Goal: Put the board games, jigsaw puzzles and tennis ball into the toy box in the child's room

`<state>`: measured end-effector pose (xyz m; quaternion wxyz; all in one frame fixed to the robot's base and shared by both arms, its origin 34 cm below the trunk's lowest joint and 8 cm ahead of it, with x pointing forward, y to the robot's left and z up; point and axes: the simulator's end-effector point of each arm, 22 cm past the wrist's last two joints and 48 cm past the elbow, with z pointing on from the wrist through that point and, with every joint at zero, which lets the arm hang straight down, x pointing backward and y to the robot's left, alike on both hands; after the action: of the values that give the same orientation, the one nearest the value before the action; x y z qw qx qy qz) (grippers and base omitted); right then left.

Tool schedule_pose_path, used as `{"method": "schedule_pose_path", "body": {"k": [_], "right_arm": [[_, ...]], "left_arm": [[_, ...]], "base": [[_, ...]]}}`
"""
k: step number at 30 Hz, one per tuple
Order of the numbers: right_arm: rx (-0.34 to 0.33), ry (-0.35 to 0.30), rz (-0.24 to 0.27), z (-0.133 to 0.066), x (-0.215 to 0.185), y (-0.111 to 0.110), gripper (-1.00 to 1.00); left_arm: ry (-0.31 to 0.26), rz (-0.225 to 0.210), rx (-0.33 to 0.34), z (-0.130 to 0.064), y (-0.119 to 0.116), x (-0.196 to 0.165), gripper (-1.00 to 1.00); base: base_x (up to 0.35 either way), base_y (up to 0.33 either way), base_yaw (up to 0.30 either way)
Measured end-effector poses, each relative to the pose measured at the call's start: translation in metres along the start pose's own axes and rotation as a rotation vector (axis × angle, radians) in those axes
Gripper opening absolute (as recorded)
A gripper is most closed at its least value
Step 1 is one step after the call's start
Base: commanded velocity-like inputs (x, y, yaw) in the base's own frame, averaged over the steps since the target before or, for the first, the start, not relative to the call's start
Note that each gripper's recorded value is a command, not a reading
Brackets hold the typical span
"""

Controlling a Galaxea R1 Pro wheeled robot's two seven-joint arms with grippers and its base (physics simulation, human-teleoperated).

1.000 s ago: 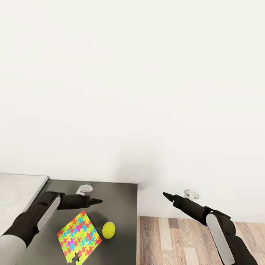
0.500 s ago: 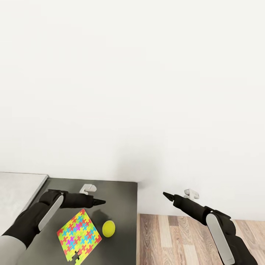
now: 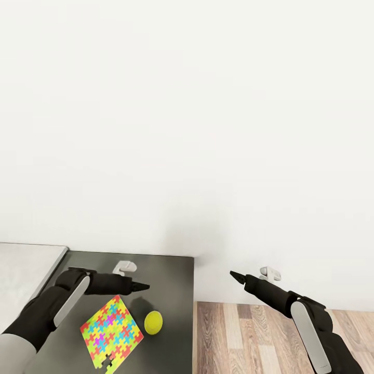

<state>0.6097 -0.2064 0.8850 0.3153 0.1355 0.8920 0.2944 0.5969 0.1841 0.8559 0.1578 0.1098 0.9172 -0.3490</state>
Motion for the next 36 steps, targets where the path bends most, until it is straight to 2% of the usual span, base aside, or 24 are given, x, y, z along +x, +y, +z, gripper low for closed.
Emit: {"method": "schedule_pose_path", "body": {"k": [6,9,17,36], "right_arm": [[0.0,0.0,0.0,0.0,0.0,0.0,1.0],[-0.001,0.0,0.001,0.0,0.0,0.0,1.0],[-0.001,0.001,0.002,0.0,0.001,0.0,1.0],[-0.001,0.0,0.0,0.0,0.0,0.0,1.0]], "left_arm": [[0.014,-0.001,0.009,0.001,-0.006,0.002,1.0],[0.043,-0.001,0.018,0.003,-0.013,0.011,1.0],[0.084,0.026,0.043,0.006,-0.033,0.033,1.0],[0.107,0.044,0.025,0.006,-0.033,0.045,1.0]], "base": [[0.0,0.0,0.0],[0.0,0.0,0.0],[0.0,0.0,0.0],[0.0,0.0,0.0]]}}
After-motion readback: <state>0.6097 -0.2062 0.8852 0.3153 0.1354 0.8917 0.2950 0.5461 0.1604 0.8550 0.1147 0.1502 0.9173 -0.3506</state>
